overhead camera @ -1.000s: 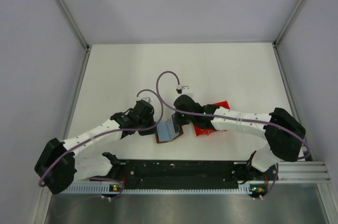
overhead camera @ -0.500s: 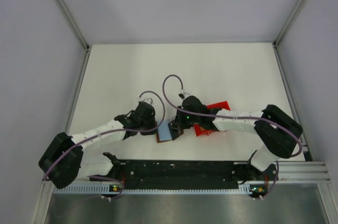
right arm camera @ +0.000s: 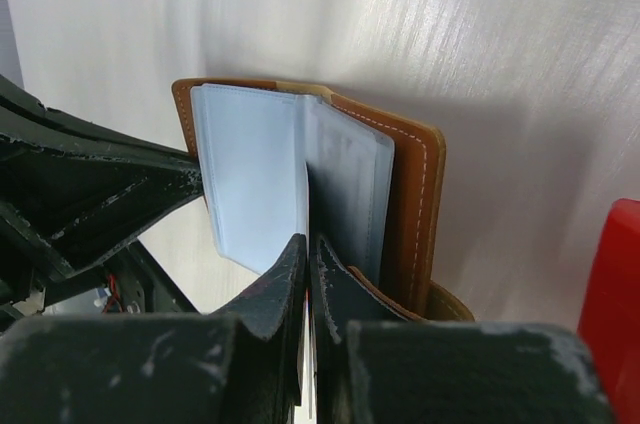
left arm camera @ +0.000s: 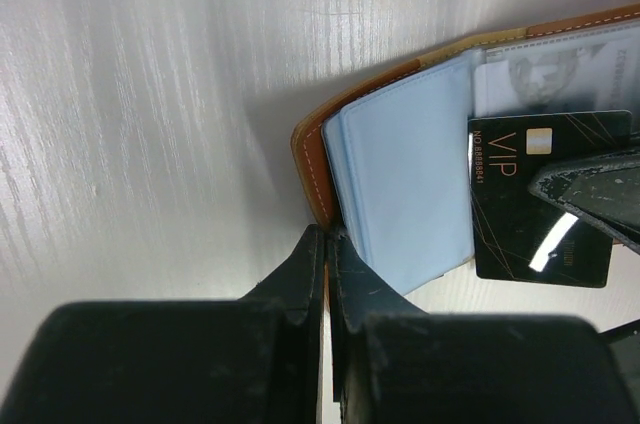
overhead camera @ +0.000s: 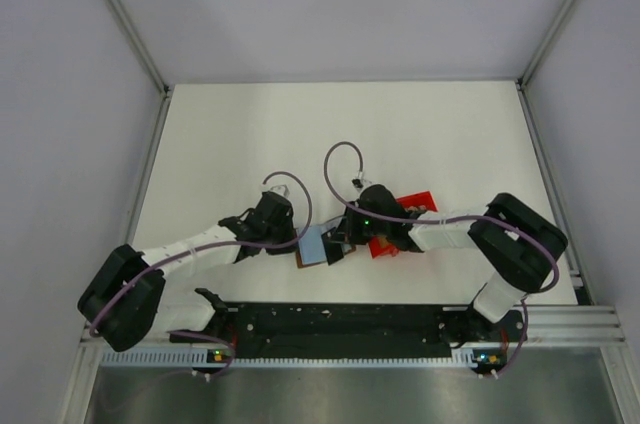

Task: Put the credit cards into the card holder
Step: Insert the credit card into the card holder.

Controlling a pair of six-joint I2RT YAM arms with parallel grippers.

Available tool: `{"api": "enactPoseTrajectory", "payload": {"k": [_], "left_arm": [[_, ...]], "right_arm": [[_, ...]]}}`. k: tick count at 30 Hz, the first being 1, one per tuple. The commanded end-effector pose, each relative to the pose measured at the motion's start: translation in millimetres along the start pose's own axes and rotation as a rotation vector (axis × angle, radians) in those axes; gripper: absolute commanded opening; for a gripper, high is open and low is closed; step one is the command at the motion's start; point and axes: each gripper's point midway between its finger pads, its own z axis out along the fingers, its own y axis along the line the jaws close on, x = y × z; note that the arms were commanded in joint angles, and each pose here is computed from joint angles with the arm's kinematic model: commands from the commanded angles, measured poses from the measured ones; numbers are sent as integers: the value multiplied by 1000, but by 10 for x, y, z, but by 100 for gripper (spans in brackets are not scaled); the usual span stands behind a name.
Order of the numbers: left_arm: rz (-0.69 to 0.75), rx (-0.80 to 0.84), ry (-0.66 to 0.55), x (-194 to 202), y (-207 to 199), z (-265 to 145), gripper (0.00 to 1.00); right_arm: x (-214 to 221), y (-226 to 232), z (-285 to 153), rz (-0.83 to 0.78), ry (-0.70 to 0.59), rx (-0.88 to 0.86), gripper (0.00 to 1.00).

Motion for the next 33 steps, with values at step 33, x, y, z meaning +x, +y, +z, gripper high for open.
{"api": "enactPoseTrajectory", "payload": {"k": [33], "left_arm": [[-58, -42, 60, 139, 137, 131, 0]], "right_arm": [[31, -149, 90, 86, 33, -80, 0]]}}
